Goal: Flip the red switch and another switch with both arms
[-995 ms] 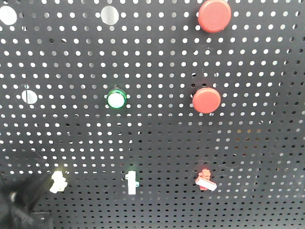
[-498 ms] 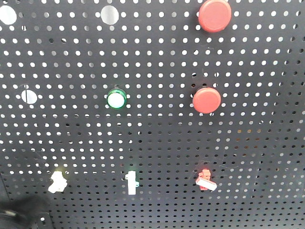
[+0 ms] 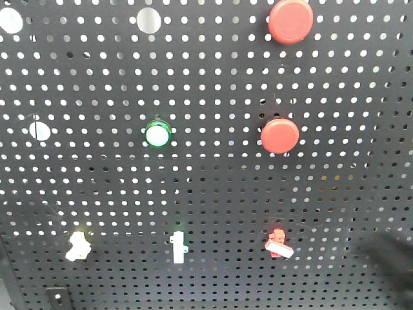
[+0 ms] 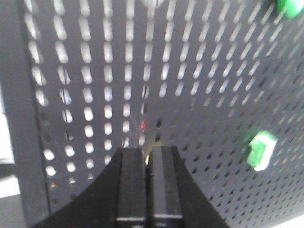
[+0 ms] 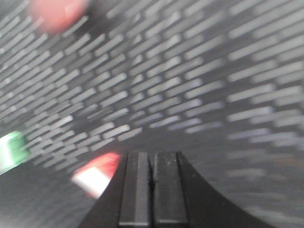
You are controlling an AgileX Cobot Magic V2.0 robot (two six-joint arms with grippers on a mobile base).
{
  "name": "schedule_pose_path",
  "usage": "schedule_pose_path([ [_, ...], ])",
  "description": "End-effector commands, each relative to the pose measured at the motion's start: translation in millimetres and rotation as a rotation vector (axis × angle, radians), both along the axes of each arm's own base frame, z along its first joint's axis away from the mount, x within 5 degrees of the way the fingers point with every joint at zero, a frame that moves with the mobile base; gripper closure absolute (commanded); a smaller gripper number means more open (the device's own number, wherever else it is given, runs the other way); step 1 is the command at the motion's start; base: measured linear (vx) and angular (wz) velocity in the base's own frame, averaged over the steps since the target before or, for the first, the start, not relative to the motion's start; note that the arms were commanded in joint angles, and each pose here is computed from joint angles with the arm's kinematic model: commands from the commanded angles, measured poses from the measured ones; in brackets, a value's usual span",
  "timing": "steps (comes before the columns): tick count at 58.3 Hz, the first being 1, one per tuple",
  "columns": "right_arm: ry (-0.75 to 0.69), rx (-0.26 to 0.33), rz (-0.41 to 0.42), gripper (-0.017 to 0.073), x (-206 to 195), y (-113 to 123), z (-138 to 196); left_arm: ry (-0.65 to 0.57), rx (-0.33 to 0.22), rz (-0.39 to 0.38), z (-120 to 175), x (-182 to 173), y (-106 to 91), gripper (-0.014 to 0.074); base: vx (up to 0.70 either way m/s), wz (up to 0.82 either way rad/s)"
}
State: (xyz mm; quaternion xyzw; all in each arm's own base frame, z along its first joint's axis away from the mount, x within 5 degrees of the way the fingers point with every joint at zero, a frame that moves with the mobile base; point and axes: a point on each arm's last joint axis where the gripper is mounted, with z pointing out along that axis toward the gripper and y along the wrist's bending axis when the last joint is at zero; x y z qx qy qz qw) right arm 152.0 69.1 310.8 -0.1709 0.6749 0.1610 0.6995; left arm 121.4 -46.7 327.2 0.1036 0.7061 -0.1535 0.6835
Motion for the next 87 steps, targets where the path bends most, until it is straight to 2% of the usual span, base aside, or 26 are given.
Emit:
schedule_pose_path([
  [1,-0.092,0.048,0.084,0.0566,7,16,26,-0.068,-0.021,-0.002,14,-2,0.5,0.0591,0.0,0.0],
  [12,-0.069,0.047,0.15,0.0566,28,40,34,-0.06,-0.018,-0.003,13,-2,0.3,0.0591,0.0,0.0],
  [24,-0.037,0.08,0.144,0.0566,37,44,30,-0.061,-0.018,-0.003,13,-2,0.3,0.0591,0.0,0.0],
  [41,0.012,0.072,0.148,0.0566,49,51,17,-0.062,-0.019,-0.003,13,-2,0.3,0.0591,0.0,0.0],
  [51,0.067,0.095,0.158,0.0566,54,55,9,-0.062,-0.019,-0.003,13,-2,0.3,0.0591,0.0,0.0],
  [61,0.155,0.082,0.183,0.0566,53,57,1,-0.064,-0.019,-0.002,14,-2,0.4,0.0591,0.0,0.0],
  [78,0.341,0.018,0.14,0.0566,50,53,-20,-0.07,-0.021,-0.002,14,-2,0.4,0.0591,0.0,0.0],
  [82,0.348,0.007,0.143,0.0566,50,53,-21,-0.07,-0.021,-0.002,14,-2,0.4,0.0591,0.0,0.0],
  [87,0.302,0.006,0.191,0.0566,46,55,-16,-0.07,-0.019,-0.002,14,-2,0.4,0.0591,0.0,0.0],
])
